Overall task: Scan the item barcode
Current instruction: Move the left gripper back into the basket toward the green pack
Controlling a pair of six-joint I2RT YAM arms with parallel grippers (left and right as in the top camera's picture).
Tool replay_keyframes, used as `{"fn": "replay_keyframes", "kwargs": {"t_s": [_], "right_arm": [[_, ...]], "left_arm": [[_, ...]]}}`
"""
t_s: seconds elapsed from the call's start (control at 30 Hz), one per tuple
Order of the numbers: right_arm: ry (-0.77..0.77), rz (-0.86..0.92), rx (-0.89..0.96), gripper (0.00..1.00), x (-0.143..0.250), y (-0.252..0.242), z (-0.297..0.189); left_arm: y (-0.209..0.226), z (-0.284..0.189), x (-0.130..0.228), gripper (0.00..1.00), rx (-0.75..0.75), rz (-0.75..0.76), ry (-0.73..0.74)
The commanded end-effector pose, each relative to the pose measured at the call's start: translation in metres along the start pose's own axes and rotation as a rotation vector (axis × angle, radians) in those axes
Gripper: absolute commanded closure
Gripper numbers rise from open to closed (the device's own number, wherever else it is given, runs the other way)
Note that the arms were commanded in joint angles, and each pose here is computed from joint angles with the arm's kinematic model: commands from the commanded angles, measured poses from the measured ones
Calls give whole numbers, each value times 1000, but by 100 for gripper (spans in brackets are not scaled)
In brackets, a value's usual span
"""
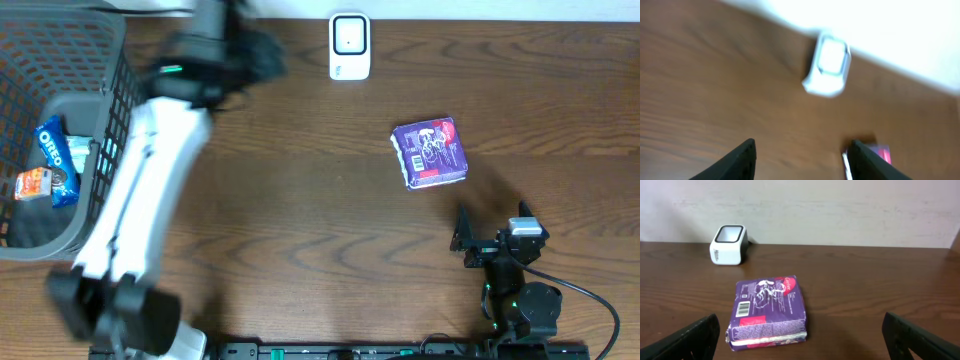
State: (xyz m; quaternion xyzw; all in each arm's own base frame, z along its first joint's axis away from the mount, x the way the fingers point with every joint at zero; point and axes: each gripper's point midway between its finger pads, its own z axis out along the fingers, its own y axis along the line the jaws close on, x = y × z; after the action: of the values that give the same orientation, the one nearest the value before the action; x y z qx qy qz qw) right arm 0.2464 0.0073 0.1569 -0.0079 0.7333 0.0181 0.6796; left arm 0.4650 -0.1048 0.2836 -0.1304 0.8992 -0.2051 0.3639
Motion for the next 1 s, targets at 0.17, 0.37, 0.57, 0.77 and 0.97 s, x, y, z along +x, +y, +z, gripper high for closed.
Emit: {"fn": "replay_keyframes", "kwargs": {"t_s": [0.17, 0.37, 0.57, 0.77, 0.97], "right_arm": [[0, -8, -7, 1, 1, 2, 0], [0, -8, -8, 1, 1, 2, 0], [0, -8, -7, 1, 1, 2, 0], [0, -8, -7, 1, 1, 2, 0], [0, -8, -8, 1, 1, 2, 0]], "left_arm": [[149, -174, -116, 38, -285, -104, -466], [270, -194, -100, 38, -661, -288, -445], [345, -119, -41, 46, -810, -382, -125], [382, -63, 5, 51, -878, -442, 77], [397, -22, 35, 51, -901, -541, 155]]}}
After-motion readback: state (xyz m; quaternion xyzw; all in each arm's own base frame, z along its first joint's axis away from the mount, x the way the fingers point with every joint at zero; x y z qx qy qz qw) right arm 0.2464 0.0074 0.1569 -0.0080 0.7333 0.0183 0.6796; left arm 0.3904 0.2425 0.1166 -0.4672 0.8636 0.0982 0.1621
